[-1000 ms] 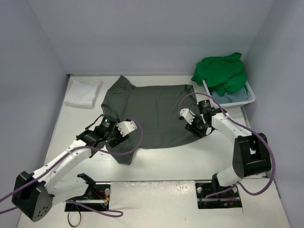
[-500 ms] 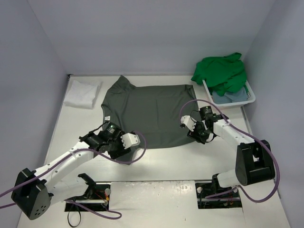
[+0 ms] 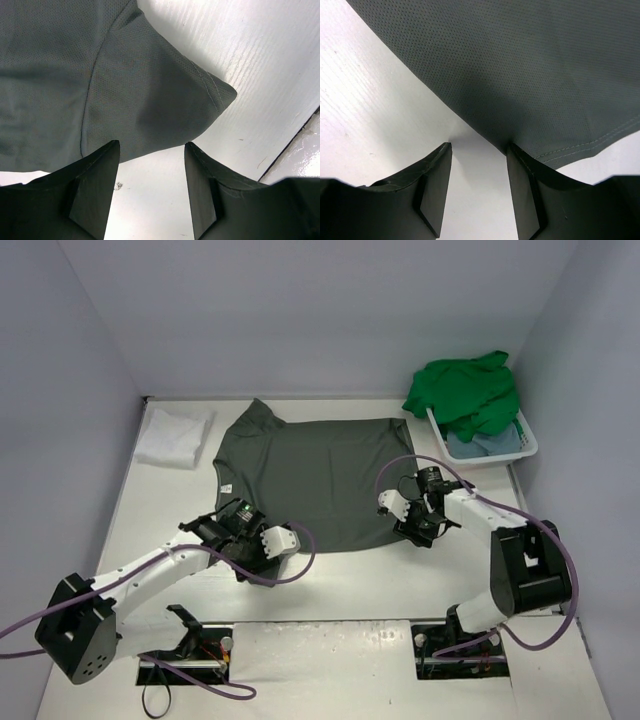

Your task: Fold and stack the t-shirts

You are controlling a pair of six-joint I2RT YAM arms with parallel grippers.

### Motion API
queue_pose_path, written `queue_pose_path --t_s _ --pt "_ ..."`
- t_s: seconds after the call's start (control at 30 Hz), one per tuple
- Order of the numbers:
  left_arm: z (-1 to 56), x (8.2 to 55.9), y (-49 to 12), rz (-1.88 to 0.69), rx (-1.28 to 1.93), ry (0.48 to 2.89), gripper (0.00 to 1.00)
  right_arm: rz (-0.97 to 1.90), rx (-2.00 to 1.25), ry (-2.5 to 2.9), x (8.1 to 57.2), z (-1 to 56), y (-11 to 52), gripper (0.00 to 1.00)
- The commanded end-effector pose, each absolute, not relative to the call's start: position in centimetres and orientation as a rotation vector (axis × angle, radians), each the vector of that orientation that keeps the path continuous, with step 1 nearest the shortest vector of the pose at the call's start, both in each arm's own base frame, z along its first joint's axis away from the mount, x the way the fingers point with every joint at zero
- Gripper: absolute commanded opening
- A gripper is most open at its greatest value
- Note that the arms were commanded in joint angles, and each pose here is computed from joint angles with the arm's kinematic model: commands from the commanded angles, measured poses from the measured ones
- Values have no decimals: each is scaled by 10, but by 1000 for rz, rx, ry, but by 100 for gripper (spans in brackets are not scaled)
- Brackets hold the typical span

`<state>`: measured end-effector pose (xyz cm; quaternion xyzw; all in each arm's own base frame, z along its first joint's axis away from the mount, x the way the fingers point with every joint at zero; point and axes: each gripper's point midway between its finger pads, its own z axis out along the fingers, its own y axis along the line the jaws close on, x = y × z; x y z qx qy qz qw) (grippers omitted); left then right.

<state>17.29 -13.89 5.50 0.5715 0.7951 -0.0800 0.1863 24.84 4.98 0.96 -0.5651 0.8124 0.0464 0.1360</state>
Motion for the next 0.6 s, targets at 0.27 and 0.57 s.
queue_pose_path --t_s 0.27,0.57 --pt "56 185 -145 -195 1595 2205 49 120 -1683 2316 267 12 54 39" --pt "45 192 -151 -187 1609 2216 49 92 -1686 2317 268 13 50 11"
